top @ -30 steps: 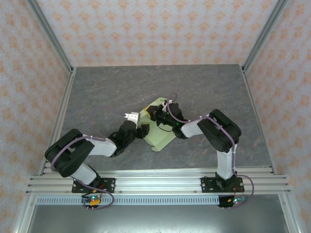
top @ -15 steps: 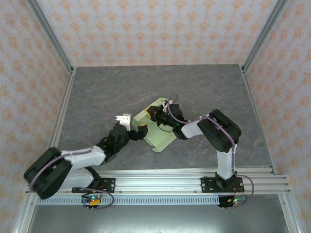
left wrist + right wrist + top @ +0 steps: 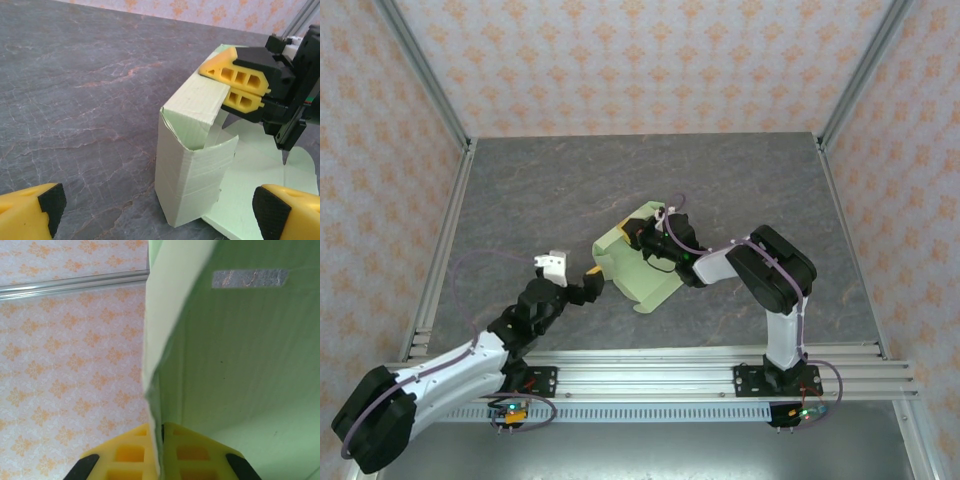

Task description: Fold the paper box

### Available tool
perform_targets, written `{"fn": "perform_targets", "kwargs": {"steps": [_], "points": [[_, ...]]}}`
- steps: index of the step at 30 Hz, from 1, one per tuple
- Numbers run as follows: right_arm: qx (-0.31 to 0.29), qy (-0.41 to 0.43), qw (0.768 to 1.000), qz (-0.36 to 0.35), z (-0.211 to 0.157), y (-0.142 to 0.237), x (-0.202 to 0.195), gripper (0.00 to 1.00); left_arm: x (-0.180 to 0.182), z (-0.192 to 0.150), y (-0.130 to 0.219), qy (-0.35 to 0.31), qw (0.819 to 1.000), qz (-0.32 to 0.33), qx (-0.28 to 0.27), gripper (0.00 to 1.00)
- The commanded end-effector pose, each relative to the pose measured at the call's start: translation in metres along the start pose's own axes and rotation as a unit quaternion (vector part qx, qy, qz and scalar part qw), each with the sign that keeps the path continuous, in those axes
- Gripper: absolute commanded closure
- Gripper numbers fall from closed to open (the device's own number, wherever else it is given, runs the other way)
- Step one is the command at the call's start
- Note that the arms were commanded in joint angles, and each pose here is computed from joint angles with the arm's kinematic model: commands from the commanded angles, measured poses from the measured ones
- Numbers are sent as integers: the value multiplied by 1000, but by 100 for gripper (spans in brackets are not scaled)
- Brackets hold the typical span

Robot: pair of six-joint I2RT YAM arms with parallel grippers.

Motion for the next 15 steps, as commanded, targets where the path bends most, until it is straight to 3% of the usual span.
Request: {"fn": "perform_targets", "kwargs": {"steps": [1, 7, 10, 12, 13, 15], "points": [[-10, 2, 1000, -3, 3, 2, -2, 92, -2, -7, -4, -34, 999, 0, 16, 0], [-9, 2, 1000, -2, 1, 4, -2, 92, -19, 2, -32, -76, 995, -39, 60, 5], [-7, 1, 1000, 3, 0, 4, 0, 93, -26, 3, -47, -73, 995, -53, 51, 11], [-10, 0, 1000, 3, 0, 5, -1, 93, -29, 9, -54, -73, 995, -58, 43, 22], [-11, -1, 1000, 3, 0, 6, -2, 93, -31, 13, -57, -75, 995, -60, 41, 35], [-11, -3, 1000, 2, 1, 5, -3, 93, -34, 17, -63, -78, 994, -63, 41, 44]]}}
Point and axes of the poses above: each hand's point on the last joint's axis, 136 mm out from that joint toward the fingers, its own y axis back along the fingers, its own x axis along the line the jaws close on, z = x × y, the point moved 9 cm from there along y, back along the fingers, and after that the axes turned 13 degrees about -y, right-handed, at the moved point
